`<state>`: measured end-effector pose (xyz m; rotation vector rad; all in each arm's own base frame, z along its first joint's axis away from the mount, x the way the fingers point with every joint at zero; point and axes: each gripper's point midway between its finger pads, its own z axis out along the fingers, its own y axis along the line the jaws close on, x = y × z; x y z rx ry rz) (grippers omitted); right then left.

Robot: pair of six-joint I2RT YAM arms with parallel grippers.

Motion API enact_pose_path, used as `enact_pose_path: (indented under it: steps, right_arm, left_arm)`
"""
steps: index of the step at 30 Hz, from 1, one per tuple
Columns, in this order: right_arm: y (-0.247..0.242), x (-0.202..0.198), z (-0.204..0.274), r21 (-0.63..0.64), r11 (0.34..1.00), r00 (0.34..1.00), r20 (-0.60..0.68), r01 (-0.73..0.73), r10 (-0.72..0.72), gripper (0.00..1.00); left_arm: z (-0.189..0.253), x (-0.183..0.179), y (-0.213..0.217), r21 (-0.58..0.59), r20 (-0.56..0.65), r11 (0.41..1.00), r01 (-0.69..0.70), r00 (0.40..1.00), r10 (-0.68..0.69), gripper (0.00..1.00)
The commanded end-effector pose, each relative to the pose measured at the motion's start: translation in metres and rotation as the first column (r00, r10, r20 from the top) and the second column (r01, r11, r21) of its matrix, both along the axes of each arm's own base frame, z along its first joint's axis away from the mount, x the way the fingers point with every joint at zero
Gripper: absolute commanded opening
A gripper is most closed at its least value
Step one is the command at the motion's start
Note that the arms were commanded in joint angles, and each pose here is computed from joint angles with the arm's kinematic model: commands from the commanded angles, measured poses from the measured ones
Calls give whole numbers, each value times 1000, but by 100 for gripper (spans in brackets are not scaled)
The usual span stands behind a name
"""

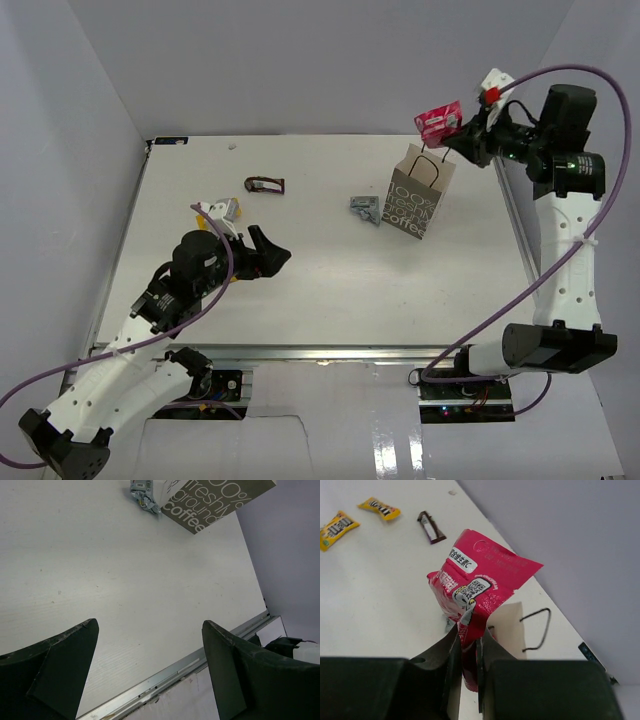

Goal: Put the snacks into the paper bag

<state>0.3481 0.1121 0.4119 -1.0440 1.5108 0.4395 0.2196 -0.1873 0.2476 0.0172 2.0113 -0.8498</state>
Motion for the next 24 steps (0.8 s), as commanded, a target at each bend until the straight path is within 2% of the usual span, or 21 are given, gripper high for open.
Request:
enact_pose_path:
  steps: [1, 4, 14, 21, 24]
  right_arm:
    - [-26, 13, 42, 121, 990, 997, 9, 77, -79, 8]
    - [-51, 21, 55, 152, 978, 990, 8, 141, -144, 8]
    - [-104, 38, 49, 171, 937, 952, -33, 305, -303, 8]
    - [-115, 41, 21, 126, 923, 931, -84, 363, -355, 8]
    - [-119, 37, 7, 76, 924, 927, -66, 374, -370, 8]
  left_arm:
    - [-2, 2, 6, -14, -4, 999, -47, 999, 47, 95]
    - [-8, 0, 8, -14, -16, 998, -55, 998, 55, 95]
    - [-22, -1, 9, -4, -38, 998, -60, 997, 60, 95]
    - [-28, -2, 17, 1, -30, 996, -94, 995, 94, 95]
    - [-32, 0, 18, 10, -37, 995, -102, 994, 102, 95]
